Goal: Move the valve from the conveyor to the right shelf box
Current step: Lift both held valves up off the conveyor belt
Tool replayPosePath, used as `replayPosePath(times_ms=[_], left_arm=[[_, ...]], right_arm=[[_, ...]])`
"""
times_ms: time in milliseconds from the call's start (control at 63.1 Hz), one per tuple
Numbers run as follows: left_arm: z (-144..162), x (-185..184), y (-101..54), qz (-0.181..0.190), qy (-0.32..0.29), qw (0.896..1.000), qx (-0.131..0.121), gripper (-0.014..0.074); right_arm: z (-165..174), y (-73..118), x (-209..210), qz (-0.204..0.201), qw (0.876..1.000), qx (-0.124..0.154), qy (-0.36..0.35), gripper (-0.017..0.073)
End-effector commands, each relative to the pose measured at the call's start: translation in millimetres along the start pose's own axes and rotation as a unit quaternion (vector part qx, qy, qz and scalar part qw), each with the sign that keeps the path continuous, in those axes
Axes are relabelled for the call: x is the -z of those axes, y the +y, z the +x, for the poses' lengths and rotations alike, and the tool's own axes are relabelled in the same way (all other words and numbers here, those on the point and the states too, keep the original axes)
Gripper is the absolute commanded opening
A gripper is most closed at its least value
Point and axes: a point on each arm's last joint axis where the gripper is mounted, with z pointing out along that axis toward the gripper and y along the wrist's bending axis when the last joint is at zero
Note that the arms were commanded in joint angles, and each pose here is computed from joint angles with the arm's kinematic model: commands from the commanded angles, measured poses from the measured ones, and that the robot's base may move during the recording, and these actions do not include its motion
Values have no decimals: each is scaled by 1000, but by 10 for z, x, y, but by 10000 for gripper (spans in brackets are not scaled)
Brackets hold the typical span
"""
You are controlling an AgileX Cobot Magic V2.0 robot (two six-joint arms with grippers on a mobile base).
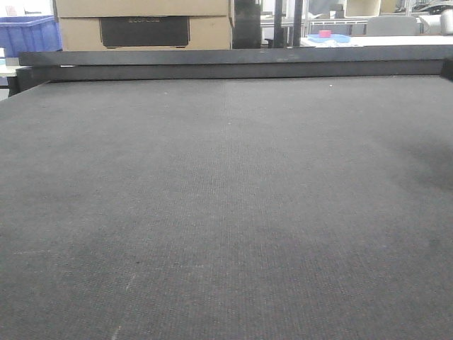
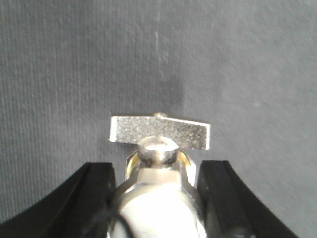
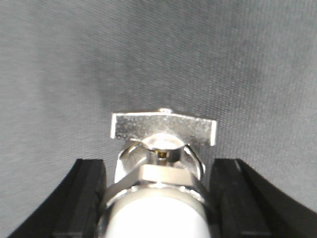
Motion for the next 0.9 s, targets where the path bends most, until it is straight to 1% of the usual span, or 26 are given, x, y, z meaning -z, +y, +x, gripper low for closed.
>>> replayPosePath(times_ms=[0, 127, 190, 301, 396, 444, 555, 618, 634, 698, 777, 840, 888], left_arm=[[25, 262, -8, 1, -40, 999, 4, -111], [115, 527, -29, 0, -84, 996, 3, -111], [182, 686, -41, -2, -114, 993, 3, -111], [303, 963, -60, -8, -176, 984, 1, -111], [410, 1174, -75, -13, -225, 974, 0, -111], [482, 1292, -85, -15, -252, 968, 0, -111], [639, 1529, -106, -21, -309, 951, -2, -111], [718, 1648, -116, -23, -341, 940, -2, -111], [748, 1692, -120, -25, -353, 935, -2, -111], [824, 1800, -129, -28, -384, 923, -3, -111], [914, 1920, -140, -31, -418, 908, -3, -111], [968, 1988, -147, -33, -438, 899, -4, -111], [1006, 2032, -152, -34, -450, 892, -4, -111]], right_arm=[[60, 25, 273, 2, 999, 6, -46, -163], [168, 55, 547, 4, 996, 11, -88, -163], [239, 72, 699, 4, 994, 13, -113, -163], [371, 100, 942, 6, 988, 17, -154, -163], [476, 121, 1115, 7, 982, 20, -186, -163], [529, 130, 1197, 7, 979, 21, -203, -163], [660, 154, 1413, 9, 966, 24, -256, -163], [718, 164, 1514, 10, 958, 26, -284, -163], [731, 167, 1540, 11, 956, 26, -292, -163], [788, 177, 1642, 12, 946, 28, -324, -163], [838, 186, 1735, 13, 935, 29, -353, -163], [875, 192, 1798, 13, 927, 29, -373, -163], [893, 195, 1825, 14, 924, 30, -381, -163]])
